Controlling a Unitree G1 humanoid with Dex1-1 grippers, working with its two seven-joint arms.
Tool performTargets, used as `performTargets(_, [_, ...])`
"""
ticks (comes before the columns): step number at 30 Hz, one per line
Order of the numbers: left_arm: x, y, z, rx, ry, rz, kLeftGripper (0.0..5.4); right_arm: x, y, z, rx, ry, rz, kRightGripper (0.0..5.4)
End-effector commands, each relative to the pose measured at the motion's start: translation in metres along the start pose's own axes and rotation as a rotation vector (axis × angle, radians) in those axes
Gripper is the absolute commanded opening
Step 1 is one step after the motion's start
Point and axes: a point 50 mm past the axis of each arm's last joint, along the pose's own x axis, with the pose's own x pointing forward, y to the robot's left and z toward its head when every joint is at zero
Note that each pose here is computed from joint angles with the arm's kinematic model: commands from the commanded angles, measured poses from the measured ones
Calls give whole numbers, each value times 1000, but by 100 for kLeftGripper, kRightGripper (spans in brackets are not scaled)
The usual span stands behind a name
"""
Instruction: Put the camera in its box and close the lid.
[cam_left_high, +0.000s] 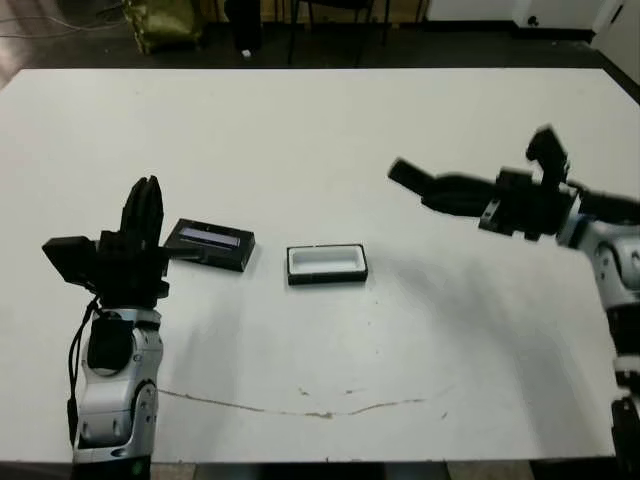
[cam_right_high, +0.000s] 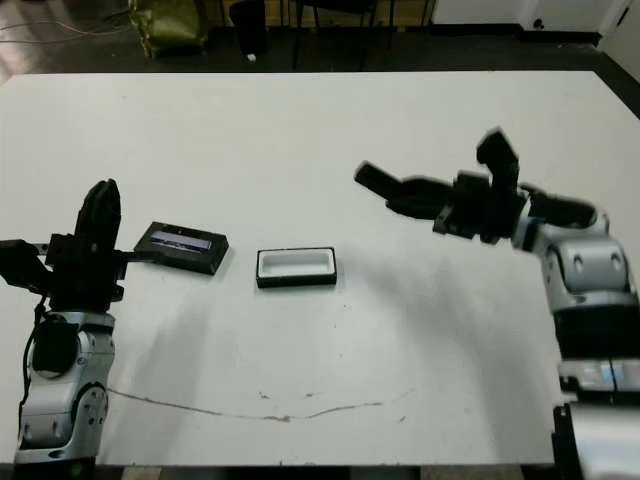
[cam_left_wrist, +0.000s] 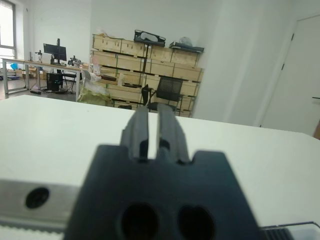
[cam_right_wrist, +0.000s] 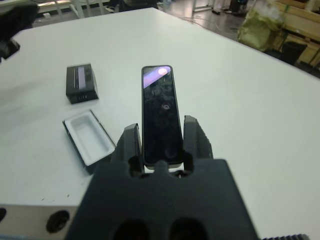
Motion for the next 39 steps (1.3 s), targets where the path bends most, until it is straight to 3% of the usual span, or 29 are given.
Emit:
performTargets(1, [-4, 2, -7, 2, 36, 7, 0, 18, -3, 7, -82, 41, 67, 31])
performTargets(4, [-4, 2, -7, 2, 38, 10, 0, 39, 5, 21, -173, 95, 143, 31])
performTargets(6, [-5, 1, -7, 5, 36, 13, 0, 55, 14, 27, -172, 149, 231, 31])
performTargets(11, [-5, 1, -8, 0, 36, 12, 0, 83, 37, 26, -210, 211, 379, 31])
performTargets(17, [-5, 2, -9, 2, 42, 11, 0, 100, 55, 18, -233, 295, 469, 31])
performTargets(25, [-6, 1, -9, 10, 44, 14, 0, 102, 63, 17, -351, 345, 502, 31])
performTargets(39, [-5, -1, -9, 10, 43, 6, 0, 97, 55, 14, -346, 394, 496, 31])
